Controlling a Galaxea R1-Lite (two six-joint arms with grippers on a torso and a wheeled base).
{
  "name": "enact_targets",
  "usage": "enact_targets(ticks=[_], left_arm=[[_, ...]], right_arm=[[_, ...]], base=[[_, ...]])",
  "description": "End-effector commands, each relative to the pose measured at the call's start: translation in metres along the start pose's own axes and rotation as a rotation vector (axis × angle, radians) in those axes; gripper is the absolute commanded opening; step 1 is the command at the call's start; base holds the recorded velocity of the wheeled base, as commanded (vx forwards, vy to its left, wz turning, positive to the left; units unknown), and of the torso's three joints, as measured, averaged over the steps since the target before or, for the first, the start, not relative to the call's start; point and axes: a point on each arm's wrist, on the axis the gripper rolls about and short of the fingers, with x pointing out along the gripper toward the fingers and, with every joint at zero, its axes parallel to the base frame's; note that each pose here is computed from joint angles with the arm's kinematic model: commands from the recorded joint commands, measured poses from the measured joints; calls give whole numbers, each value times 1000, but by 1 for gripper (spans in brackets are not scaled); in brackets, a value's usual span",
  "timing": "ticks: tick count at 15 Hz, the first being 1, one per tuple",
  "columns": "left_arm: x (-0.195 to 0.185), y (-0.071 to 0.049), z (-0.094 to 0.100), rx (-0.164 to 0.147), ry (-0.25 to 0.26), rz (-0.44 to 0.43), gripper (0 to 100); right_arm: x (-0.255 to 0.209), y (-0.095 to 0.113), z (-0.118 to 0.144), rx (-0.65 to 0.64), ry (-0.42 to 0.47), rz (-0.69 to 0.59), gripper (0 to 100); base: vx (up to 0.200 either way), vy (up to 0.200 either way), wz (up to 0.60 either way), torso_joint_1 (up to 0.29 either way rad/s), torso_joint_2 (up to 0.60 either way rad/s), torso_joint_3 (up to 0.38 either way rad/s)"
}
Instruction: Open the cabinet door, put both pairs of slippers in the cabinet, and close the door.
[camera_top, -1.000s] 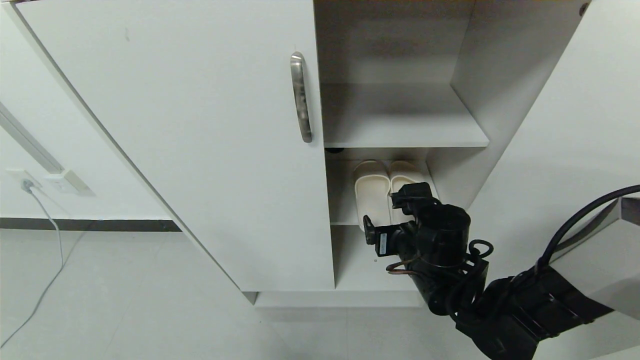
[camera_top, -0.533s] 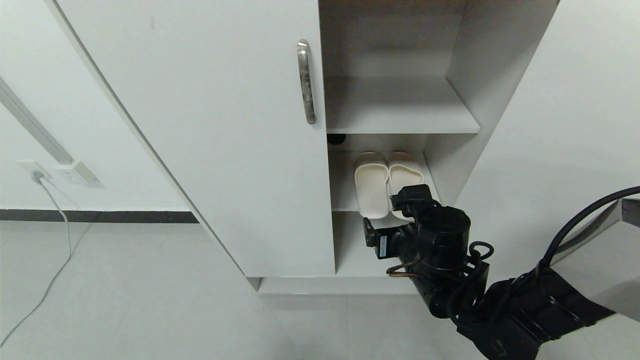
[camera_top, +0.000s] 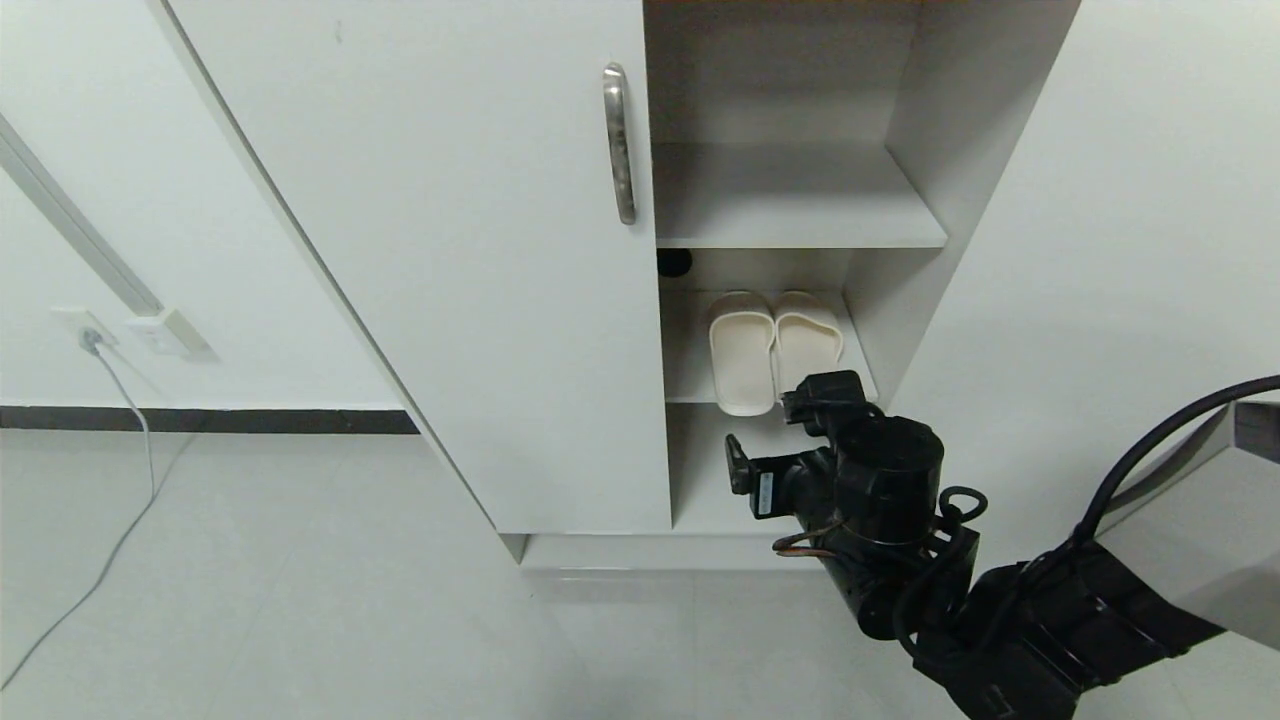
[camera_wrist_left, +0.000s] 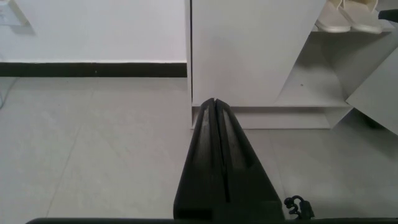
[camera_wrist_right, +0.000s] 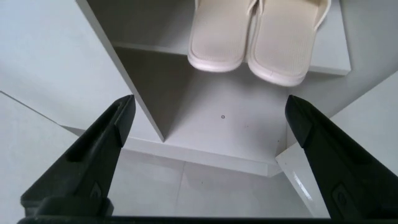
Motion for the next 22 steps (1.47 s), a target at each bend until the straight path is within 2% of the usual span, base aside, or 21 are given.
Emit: enact_targets(ticks=[1,10,22], left_arm=[[0,0,0,-1,1,-1,0],[0,0,0,-1,1,-1,0],[0,0,0,1,1,-4,0]], right_arm=[[0,1,-2,-3,4,0,100],[0,0,-4,-9,11,0,100],[-2,-1,-7,-19,22,-1,100]], base=[[0,0,0,0,0,0],[0,0,0,0,0,0],[0,0,0,1,2,189]])
